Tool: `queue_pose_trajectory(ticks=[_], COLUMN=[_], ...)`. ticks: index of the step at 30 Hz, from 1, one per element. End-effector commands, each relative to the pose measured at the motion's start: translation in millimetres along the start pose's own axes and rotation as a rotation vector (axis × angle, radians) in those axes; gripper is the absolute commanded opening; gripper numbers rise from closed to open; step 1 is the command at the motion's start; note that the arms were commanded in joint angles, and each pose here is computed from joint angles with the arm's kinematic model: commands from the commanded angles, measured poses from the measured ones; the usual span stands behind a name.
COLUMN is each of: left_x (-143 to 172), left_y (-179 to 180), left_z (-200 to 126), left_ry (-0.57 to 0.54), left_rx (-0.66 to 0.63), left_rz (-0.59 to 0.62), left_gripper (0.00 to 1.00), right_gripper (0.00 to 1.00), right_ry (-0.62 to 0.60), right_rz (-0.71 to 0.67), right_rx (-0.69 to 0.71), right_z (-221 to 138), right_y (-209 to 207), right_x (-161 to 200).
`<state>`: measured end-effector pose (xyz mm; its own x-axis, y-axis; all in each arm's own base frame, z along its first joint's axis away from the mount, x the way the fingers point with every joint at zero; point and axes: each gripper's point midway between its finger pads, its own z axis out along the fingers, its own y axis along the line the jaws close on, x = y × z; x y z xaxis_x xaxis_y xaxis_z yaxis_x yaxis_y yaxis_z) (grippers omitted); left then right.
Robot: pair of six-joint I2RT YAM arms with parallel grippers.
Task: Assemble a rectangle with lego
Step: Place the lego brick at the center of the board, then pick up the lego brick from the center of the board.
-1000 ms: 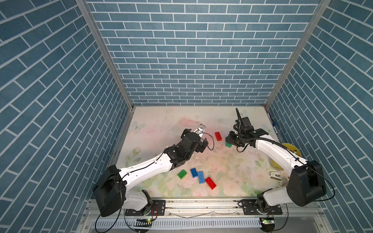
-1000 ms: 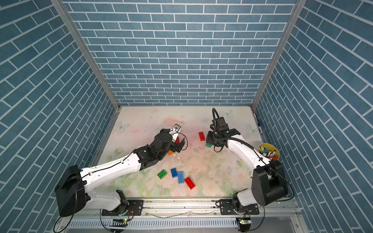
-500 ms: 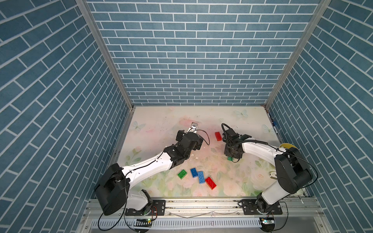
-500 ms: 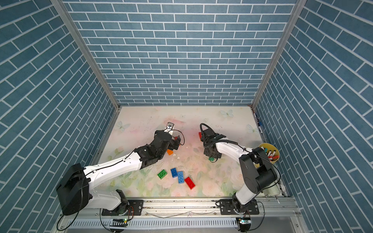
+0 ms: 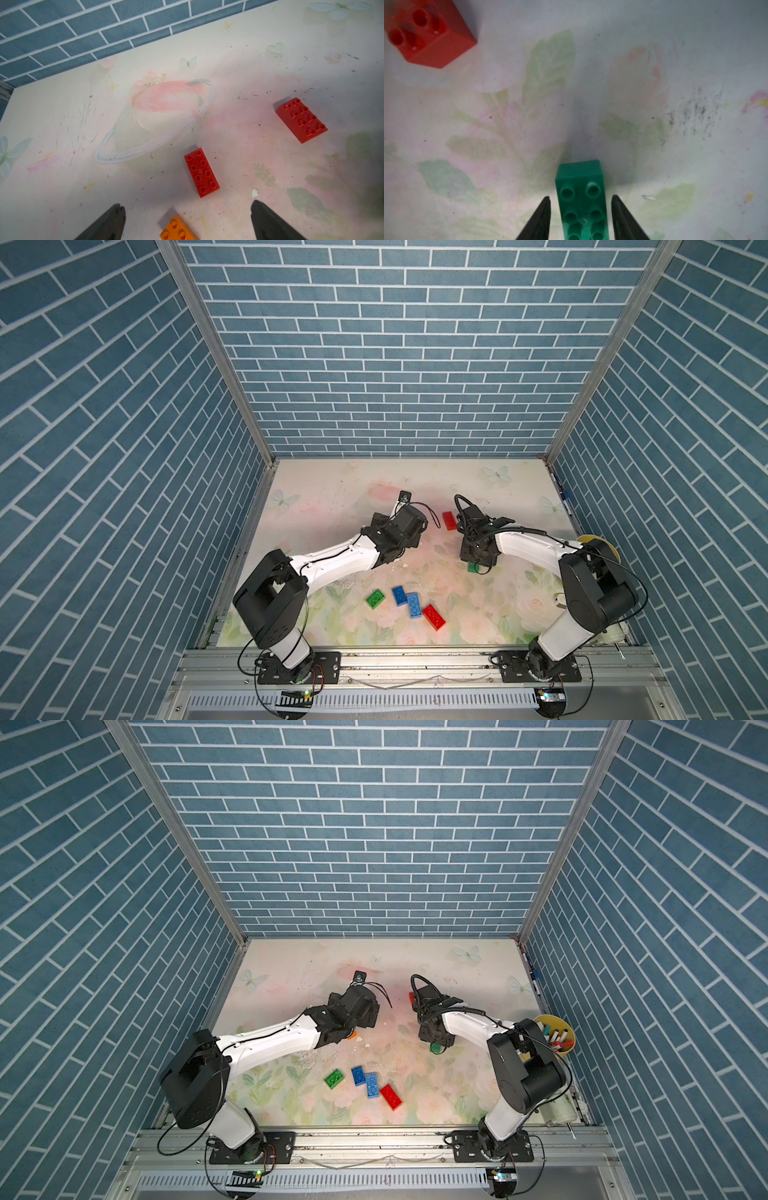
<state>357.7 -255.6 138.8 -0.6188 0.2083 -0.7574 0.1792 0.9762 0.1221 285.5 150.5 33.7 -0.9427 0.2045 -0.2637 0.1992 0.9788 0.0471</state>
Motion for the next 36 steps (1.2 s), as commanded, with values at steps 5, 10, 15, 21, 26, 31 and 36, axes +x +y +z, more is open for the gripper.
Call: queue_pose_trajectory(ticks=[5,10,15,21,26,31,36], left_x=[-10,-23,-19,-12,-16,-12,-3], left_y=[-4,-20,-10,12,13,19,13], left_z=[17,16,4,-19,-9,29,59], left_ry=[0.089,0.042,0.024,-0.032,-0.023,0.082,0.165], left_rx=[0.005,0.085,0.080,0.076,0.117,-0.027,-0.103], left_rz=[-0.111,-0.077,-0.033,-0.028,-0.162,-0.182,-0.207], left_gripper=[0.98,0.96,0.97,1.00,1.00,0.91,0.83], right_gripper=[0.53,0.55,0.63,0.66,0.68,0.67,0.67], right_ry=[-0.063,-0.034,0.046,-0.057,-0.115,-0.173,-0.237], right_rz=[0.002,-0.199,-0.530,-0.776,-0.900,-0.875,-0.800], right_rx=[-0.066,-0.105,-0.115,-0.168,-0.232,-0.258,-0.280], right_z=[-30,-52,-63,-90,-120,-138,-136], right_y=[3,8,7,16,38,58,62], right_x=[-14,-23,-9,-16,-35,-58,-64])
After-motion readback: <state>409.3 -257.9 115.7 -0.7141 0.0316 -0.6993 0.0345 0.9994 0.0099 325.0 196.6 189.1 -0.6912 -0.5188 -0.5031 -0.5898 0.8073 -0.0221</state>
